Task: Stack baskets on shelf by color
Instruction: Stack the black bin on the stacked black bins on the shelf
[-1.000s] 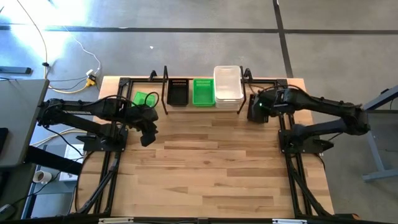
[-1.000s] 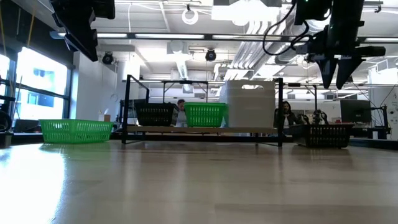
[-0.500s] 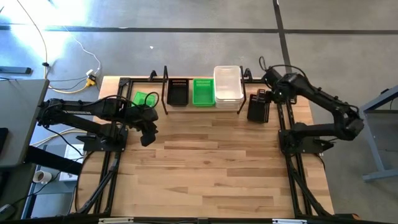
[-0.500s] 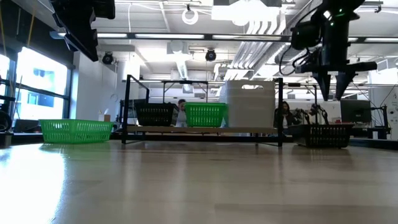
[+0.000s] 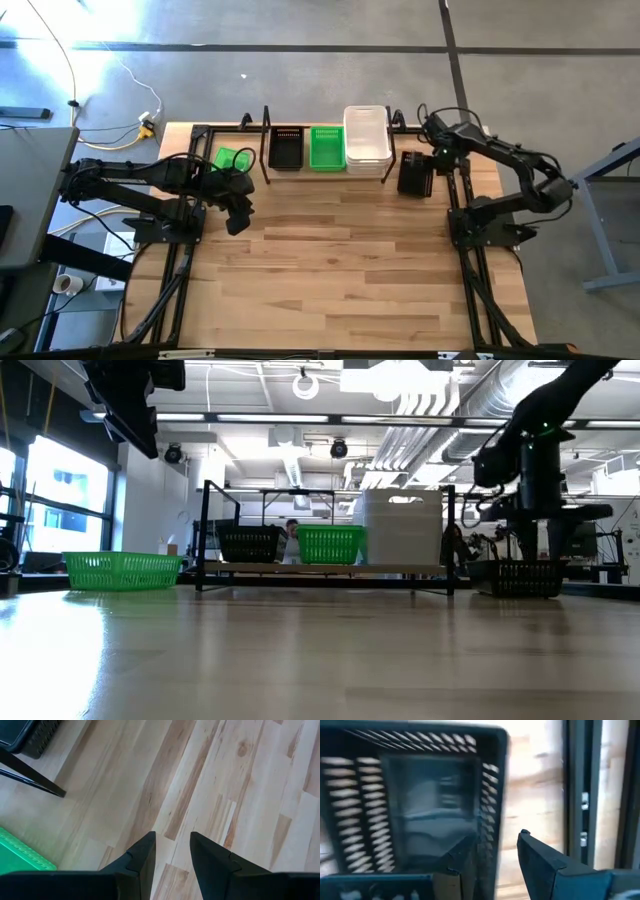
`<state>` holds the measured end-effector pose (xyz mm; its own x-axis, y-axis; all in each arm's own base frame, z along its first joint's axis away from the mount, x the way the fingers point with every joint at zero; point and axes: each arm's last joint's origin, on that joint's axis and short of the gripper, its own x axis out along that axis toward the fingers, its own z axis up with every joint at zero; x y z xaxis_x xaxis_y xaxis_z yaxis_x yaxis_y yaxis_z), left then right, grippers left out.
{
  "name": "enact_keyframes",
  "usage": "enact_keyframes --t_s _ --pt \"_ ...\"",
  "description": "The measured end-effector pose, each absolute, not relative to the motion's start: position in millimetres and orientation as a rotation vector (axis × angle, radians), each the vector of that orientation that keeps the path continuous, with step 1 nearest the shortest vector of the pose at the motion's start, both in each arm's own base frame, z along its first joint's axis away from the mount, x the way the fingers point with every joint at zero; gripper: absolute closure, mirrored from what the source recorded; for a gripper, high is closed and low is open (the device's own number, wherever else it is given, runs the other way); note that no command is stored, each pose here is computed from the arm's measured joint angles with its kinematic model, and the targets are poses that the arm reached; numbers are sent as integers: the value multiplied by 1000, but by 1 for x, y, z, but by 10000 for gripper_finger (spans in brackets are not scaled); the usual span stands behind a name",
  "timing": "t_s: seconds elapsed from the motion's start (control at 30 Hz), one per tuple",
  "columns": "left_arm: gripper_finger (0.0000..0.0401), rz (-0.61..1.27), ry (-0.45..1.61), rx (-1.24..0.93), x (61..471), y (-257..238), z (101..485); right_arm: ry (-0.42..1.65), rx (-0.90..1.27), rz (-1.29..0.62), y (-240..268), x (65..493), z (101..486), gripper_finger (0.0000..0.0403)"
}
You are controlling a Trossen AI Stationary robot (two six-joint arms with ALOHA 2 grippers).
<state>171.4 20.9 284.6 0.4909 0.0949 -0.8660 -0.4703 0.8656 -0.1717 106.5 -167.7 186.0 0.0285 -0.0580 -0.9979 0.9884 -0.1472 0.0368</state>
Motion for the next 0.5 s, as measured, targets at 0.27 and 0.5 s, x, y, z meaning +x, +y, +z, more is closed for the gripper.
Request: enact_keyframes --t_s 0.27,0.5 --pt "290 385 996 -399 171 22 285 1088 1306 -1301 -159 99 161 284" --pt "290 404 982 -388 172 23 285 1068 1288 -1263 -161 101 161 382"
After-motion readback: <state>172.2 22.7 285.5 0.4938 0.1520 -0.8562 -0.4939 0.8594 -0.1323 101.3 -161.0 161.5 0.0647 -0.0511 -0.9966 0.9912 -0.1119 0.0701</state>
